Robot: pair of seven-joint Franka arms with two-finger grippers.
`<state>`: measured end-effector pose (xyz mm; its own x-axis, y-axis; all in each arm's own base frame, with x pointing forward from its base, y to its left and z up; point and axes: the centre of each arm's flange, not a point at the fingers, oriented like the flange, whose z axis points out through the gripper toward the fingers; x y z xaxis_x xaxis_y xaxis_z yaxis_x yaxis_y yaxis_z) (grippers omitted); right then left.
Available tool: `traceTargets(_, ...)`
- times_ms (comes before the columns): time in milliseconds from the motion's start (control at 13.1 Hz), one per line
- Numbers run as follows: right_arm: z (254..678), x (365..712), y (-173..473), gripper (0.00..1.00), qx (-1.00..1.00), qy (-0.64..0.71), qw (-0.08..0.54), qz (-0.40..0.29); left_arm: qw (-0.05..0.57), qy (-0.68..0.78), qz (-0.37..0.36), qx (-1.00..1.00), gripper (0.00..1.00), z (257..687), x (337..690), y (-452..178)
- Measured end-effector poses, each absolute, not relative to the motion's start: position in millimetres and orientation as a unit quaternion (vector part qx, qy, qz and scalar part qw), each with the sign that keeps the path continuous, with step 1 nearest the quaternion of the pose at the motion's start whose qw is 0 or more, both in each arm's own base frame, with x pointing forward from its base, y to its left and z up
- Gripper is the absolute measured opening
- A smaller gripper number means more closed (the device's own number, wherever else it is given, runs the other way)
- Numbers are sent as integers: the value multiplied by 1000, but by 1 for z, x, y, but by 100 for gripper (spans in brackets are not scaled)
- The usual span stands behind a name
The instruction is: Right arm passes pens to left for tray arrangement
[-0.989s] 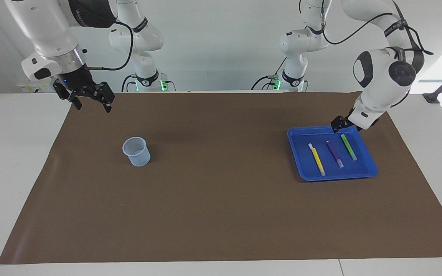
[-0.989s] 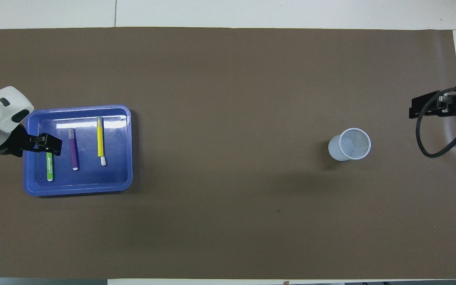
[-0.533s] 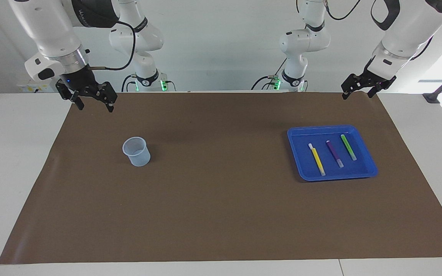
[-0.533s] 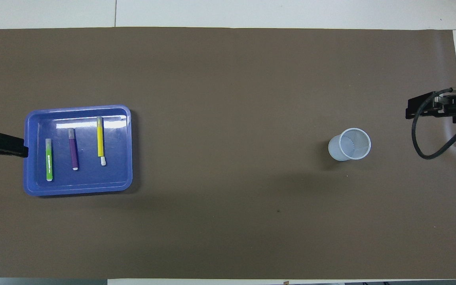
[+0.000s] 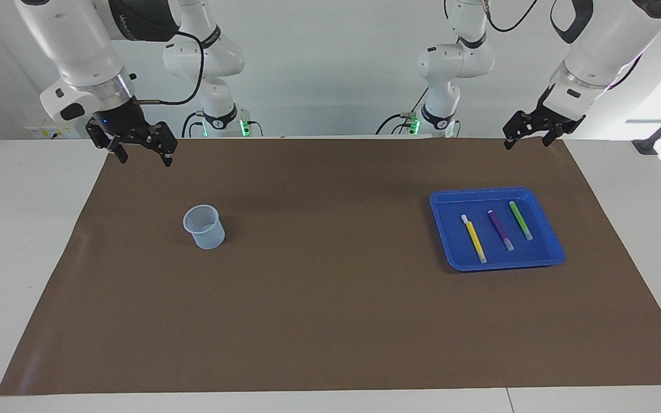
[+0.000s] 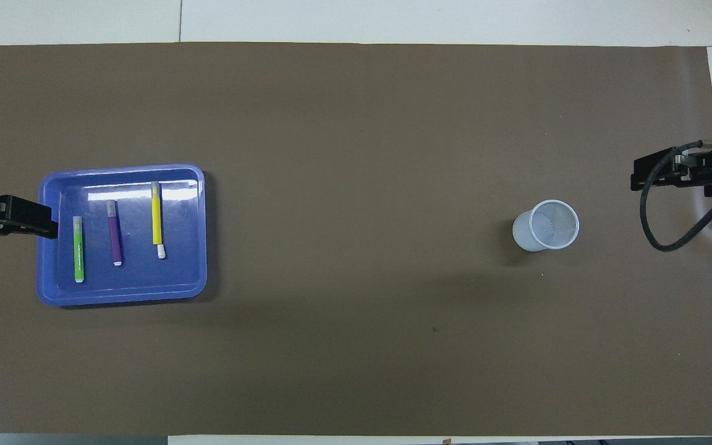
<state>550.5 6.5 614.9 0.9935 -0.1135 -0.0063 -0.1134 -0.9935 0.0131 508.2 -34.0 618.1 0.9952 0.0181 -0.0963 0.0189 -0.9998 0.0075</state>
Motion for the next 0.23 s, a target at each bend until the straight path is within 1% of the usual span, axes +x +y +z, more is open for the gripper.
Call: traceTargets(228,615,550,7,100,998,-56,6,-4,4,5,-42,999,100,631,508,-38)
